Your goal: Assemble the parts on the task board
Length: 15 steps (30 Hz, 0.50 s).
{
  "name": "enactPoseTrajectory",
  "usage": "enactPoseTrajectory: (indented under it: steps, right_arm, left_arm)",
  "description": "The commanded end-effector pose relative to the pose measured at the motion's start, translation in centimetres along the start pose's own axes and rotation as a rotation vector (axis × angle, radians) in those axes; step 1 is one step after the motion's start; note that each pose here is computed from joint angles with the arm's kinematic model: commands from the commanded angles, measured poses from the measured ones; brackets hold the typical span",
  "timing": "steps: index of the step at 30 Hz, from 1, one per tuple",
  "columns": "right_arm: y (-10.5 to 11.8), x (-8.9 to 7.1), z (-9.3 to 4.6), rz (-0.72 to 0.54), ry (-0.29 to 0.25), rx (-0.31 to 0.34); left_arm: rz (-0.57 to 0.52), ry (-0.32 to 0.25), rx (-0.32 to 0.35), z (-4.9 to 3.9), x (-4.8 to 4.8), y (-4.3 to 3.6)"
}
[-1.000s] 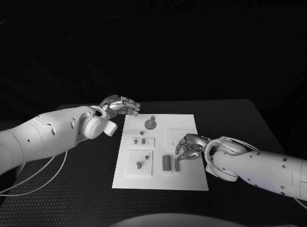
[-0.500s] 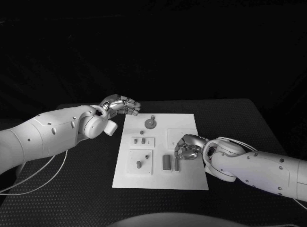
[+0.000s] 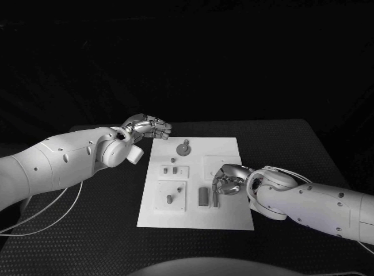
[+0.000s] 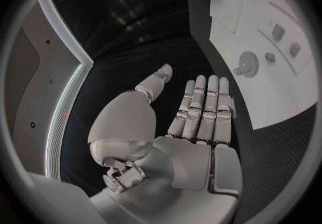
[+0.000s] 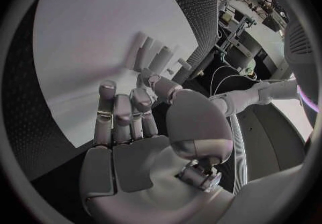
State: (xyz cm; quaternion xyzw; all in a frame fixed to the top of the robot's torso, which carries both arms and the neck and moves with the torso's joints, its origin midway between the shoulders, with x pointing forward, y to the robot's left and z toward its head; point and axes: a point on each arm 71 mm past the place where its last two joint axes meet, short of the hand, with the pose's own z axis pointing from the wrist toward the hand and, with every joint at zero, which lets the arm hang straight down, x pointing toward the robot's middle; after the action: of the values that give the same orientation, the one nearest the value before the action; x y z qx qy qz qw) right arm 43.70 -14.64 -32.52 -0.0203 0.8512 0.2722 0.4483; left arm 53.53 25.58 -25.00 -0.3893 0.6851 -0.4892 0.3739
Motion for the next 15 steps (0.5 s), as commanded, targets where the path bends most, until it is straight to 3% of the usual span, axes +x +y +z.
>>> enactPoseTrajectory:
  steps: [1, 15]
  right_arm:
    - [-0.05, 0.07, 0.03, -0.047, 0.008, -0.012]
    - [-0.23, 0.98, 0.26, -0.054, 0.022, -0.008]
  left_arm:
    - [-0.002, 0.015, 0.010, 0.06, 0.19, -0.18]
    - [-0.003, 0.015, 0.010, 0.05, 0.19, -0.18]
